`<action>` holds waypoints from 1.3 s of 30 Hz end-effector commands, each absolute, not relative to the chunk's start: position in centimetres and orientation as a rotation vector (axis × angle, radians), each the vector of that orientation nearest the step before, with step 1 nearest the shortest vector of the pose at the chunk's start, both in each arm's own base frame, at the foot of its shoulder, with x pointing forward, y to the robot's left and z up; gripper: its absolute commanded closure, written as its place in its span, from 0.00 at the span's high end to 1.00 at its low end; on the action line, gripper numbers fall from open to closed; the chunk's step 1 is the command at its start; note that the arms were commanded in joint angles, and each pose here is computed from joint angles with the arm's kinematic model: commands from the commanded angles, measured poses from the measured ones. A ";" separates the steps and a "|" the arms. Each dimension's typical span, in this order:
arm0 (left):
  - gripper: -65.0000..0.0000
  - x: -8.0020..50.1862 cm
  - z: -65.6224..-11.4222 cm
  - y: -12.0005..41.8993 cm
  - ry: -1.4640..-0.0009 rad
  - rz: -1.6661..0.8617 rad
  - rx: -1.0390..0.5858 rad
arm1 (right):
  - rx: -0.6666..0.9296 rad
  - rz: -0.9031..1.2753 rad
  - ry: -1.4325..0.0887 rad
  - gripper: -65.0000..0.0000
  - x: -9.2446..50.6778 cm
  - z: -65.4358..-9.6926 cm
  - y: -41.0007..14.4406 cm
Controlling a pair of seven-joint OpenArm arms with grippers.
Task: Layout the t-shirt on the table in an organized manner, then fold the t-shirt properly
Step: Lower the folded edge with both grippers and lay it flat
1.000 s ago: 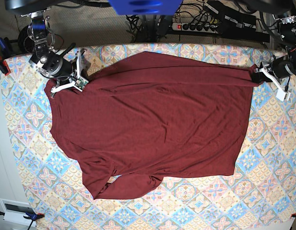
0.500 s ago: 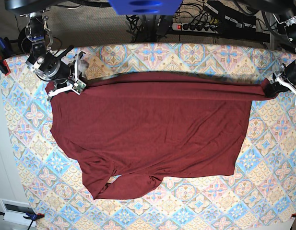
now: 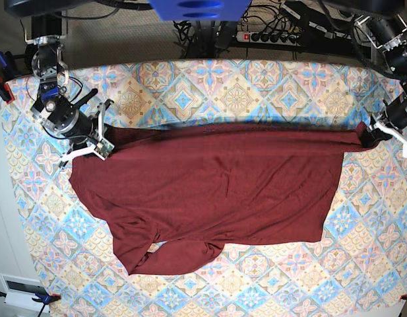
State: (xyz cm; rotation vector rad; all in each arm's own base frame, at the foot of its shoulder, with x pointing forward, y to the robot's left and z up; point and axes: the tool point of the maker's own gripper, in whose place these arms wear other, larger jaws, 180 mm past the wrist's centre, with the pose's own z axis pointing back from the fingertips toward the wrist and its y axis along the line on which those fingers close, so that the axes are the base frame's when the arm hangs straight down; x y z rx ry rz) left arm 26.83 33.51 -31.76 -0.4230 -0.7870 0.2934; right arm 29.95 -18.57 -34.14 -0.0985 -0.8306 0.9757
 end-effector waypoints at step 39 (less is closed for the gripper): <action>0.47 27.8 -35.3 35.4 -0.656 0.321 -0.278 | -0.124 0.934 -0.731 0.26 29.0 -36.5 -22.0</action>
